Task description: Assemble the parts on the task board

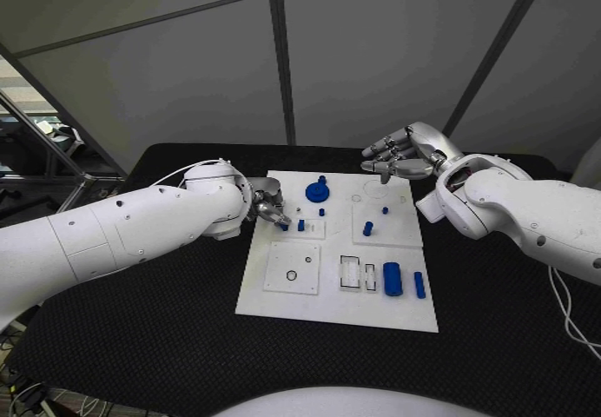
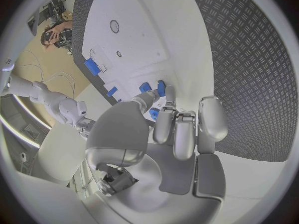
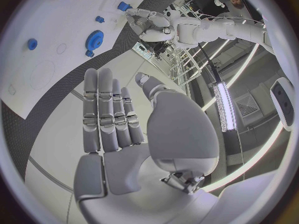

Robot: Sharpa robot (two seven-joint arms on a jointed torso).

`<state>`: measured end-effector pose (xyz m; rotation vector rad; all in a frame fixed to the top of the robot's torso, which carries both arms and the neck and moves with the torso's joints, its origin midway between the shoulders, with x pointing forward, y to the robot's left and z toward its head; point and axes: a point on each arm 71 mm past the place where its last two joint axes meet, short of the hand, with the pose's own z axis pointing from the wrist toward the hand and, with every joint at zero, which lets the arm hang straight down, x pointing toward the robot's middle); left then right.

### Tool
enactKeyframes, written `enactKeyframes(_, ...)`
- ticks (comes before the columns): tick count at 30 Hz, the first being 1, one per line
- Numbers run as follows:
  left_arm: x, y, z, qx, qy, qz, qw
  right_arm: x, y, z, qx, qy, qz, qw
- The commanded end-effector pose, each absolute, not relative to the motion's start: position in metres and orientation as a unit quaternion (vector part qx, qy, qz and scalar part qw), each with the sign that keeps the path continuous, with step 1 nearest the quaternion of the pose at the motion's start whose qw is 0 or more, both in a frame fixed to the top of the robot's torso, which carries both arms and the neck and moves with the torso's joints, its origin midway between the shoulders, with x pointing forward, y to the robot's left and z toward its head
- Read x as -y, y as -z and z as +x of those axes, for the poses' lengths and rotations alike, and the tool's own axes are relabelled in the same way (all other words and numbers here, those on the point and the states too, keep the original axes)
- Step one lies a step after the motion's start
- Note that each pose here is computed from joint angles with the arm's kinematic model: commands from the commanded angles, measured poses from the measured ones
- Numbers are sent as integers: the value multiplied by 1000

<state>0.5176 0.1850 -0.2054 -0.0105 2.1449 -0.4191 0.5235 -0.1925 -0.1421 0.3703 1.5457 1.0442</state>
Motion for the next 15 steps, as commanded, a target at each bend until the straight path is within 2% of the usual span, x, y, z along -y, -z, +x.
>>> enactKeyframes(1, -184, 214, 515, -885, 169, -5, 433, 192, 141, 523, -661, -450, 157, 580)
enactKeyframes(15, -185, 217, 519, -889, 157, -17, 429, 192, 141, 524, -660, -450, 157, 580)
